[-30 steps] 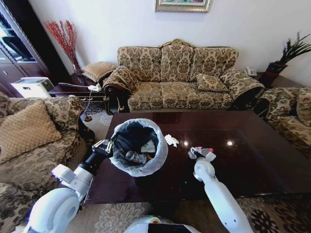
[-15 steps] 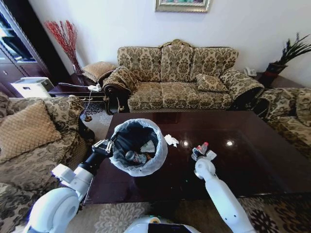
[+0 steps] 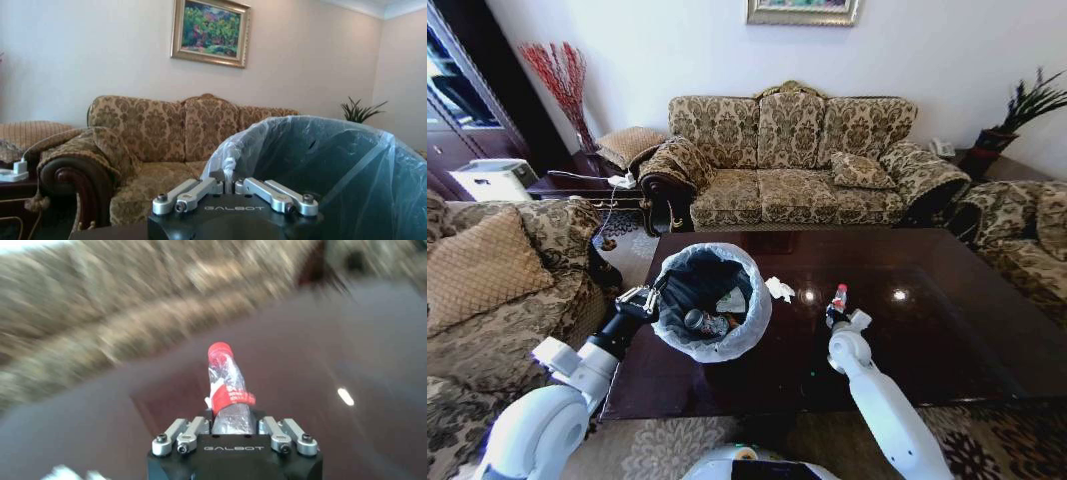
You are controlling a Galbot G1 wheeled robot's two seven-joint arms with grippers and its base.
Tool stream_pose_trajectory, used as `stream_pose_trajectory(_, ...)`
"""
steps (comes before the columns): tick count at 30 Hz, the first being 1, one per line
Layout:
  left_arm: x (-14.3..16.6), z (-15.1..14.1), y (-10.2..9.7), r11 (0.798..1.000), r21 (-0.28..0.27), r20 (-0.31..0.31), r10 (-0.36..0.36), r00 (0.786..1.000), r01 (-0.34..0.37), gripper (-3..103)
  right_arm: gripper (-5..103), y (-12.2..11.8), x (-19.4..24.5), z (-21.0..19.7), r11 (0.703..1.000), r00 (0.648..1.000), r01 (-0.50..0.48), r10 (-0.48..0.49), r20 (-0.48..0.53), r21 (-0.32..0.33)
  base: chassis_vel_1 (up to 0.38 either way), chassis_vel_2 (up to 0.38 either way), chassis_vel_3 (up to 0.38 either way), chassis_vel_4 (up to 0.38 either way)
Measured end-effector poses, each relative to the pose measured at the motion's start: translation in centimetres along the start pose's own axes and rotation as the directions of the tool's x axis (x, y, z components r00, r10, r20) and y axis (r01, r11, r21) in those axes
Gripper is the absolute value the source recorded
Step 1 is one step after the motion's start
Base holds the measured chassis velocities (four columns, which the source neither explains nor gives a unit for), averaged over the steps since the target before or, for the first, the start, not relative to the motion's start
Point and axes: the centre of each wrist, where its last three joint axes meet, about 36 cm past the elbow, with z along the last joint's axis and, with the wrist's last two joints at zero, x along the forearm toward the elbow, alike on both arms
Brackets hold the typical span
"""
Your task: Move to the front of the table and place the trash on the table into the trash bin.
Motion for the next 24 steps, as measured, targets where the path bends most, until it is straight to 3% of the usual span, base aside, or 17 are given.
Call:
stream_pose_trajectory(2,0.0,0.1,-0.1,1.0,0.005,0.001,0.002,1.0,-0.002,3,25,1.3,1.6,-4.1,0.993,0.989,0.112,-0.115,0.096,0.039,0.0,0.0,0.0,0.0)
stream_pose_trajectory(5,-0.1,0.1,-0.3,1.0,0.009,0.0,0.011,1.0,-0.011,3,14,3.3,5.5,-12.0,0.935,0.917,0.347,-0.356,0.179,0.077,0.0,0.0,0.0,0.0)
stream_pose_trajectory(7,-0.2,0.1,-0.3,1.0,0.008,-0.001,0.015,1.0,-0.015,3,12,3.5,6.3,-13.2,0.918,0.899,0.386,-0.397,0.187,0.09,0.0,0.0,0.0,0.0)
stream_pose_trajectory(8,-0.3,0.1,-0.4,1.0,0.004,-0.005,0.024,1.0,-0.024,3,8,3.9,7.8,-15.6,0.878,0.856,0.462,-0.479,0.198,0.125,0.0,0.0,0.0,0.0)
stream_pose_trajectory(9,-0.4,0.1,-0.4,1.0,0.002,-0.011,0.03,0.999,-0.03,3,5,4.8,9.6,-18.3,0.815,0.788,0.555,-0.579,0.21,0.165,0.0,0.0,0.0,0.0)
stream_pose_trajectory(10,-0.4,0.1,-0.4,1.0,0.002,-0.011,0.03,0.999,-0.03,3,5,4.8,9.6,-18.3,0.815,0.788,0.555,-0.579,0.21,0.165,0.0,0.0,0.0,0.0)
stream_pose_trajectory(13,-0.4,0.1,-0.4,0.999,-0.001,-0.031,0.039,0.999,-0.04,3,4,7.7,14.2,-23.2,0.614,0.582,0.764,-0.789,0.197,0.199,0.0,0.0,0.0,0.0)
stream_pose_trajectory(14,-0.4,0.1,-0.3,0.999,-0.003,-0.039,0.04,0.998,-0.04,3,4,8.3,15.1,-23.9,0.569,0.539,0.799,-0.821,0.188,0.196,0.0,0.0,0.0,0.0)
stream_pose_trajectory(15,-0.4,0.1,-0.3,0.999,-0.003,-0.039,0.04,0.998,-0.04,3,4,8.3,15.1,-23.9,0.569,0.539,0.799,-0.821,0.188,0.196,0.0,0.0,0.0,0.0)
stream_pose_trajectory(16,-0.5,0.0,-0.3,0.999,-0.005,-0.048,0.038,0.998,-0.038,3,4,9.1,16.0,-24.7,0.519,0.49,0.833,-0.853,0.179,0.193,0.0,0.0,0.0,0.0)
stream_pose_trajectory(17,-0.5,-0.1,-0.4,1.0,-0.009,-0.071,0.028,0.997,-0.029,3,4,10.6,18.0,-25.9,0.42,0.395,0.887,-0.905,0.156,0.192,0.0,0.0,0.0,0.0)
stream_pose_trajectory(18,-0.5,-0.2,-0.4,1.0,-0.011,-0.087,0.015,0.996,-0.016,3,4,11.3,18.8,-26.1,0.377,0.354,0.906,-0.924,0.142,0.192,0.0,0.0,0.0,0.0)
stream_pose_trajectory(19,-0.5,-0.2,-0.4,1.0,-0.011,-0.087,0.015,0.996,-0.016,3,4,11.3,18.8,-26.1,0.377,0.354,0.906,-0.924,0.142,0.192,0.0,0.0,0.0,0.0)
stream_pose_trajectory(20,-0.4,-0.2,-0.4,1.0,-0.014,-0.11,-0.011,0.994,0.01,3,4,12.3,20.0,-26.3,0.309,0.293,0.934,-0.95,0.11,0.181,0.0,0.0,0.0,0.0)
stream_pose_trajectory(21,-0.4,-0.3,-0.3,1.0,-0.016,-0.121,-0.024,0.992,0.022,3,4,12.6,20.4,-26.3,0.281,0.268,0.944,-0.959,0.092,0.174,0.0,0.0,0.0,0.0)
stream_pose_trajectory(22,-0.5,-0.4,-0.2,0.999,-0.023,-0.139,-0.05,0.989,0.047,3,4,13.1,21.5,-26.1,0.229,0.225,0.96,-0.973,0.047,0.162,0.0,0.0,0.0,0.0)
stream_pose_trajectory(24,-0.6,-0.6,-0.1,0.997,-0.029,-0.147,-0.08,0.986,0.077,3,4,13.1,22.0,-25.2,0.192,0.199,0.968,-0.98,-0.024,0.164,0.0,0.0,0.0,0.0)
